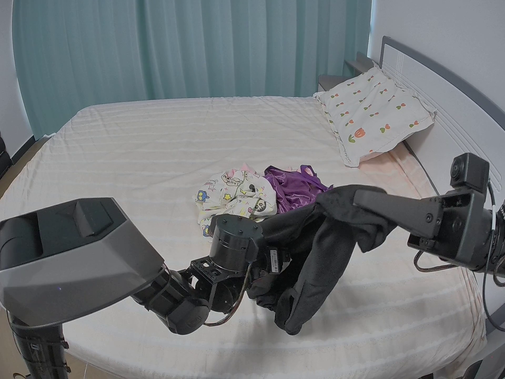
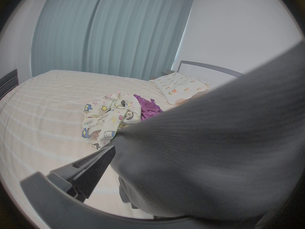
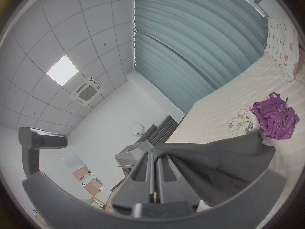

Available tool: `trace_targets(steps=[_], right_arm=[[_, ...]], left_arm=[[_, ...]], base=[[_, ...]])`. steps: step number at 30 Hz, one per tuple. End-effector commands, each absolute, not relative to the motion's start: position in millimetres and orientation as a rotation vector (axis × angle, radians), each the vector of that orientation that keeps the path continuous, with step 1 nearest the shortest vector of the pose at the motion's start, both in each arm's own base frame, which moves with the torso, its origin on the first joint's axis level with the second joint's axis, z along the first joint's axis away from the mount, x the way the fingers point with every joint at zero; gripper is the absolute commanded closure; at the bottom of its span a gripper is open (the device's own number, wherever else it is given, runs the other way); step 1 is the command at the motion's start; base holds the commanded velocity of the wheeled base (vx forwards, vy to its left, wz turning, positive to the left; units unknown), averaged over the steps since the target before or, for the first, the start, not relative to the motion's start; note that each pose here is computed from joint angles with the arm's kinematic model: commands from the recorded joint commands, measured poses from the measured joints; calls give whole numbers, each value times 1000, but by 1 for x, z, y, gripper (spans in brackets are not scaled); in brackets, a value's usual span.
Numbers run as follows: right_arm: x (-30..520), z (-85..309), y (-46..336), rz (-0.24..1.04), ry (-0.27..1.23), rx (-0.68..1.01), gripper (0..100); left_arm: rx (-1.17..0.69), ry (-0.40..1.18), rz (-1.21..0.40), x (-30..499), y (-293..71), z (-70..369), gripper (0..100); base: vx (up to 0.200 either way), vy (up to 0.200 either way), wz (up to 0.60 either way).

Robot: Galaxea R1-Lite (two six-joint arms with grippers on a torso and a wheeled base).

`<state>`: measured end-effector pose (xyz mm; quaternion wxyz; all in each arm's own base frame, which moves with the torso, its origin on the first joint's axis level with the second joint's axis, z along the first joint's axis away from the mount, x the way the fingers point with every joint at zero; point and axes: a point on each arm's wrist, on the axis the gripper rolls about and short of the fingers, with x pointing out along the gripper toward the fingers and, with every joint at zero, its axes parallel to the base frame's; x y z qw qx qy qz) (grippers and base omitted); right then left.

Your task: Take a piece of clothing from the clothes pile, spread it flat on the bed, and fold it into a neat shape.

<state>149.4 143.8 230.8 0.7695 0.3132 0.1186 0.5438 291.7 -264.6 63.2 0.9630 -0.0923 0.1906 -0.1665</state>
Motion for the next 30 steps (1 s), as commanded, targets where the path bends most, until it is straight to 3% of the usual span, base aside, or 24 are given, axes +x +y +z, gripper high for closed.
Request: trace_targets(steps=[1, 11, 18, 19, 22, 30], right_arm=[[138, 245, 132, 1201, 182, 690, 100], [144, 248, 124, 1157, 154, 693, 100], [146, 244, 124, 1158, 173, 688, 100], [147, 242, 124, 1155, 182, 687, 100], [154, 236, 125, 1129, 205, 684, 100], [197, 188, 145, 1002, 392, 665, 100]], left_arm=[[-202, 390, -273, 308, -252, 56, 0], [-249, 453, -145, 327, -217, 32, 0], [-278, 500, -116, 334, -215, 8, 0], [-278, 507, -118, 335, -215, 5, 100], [-297, 511, -132, 335, -214, 7, 100], [-536, 410, -259, 296, -216, 88, 100]], base=[[0, 0, 0], [0, 0, 0], [0, 0, 0], [0, 0, 0], [0, 0, 0], [0, 0, 0]])
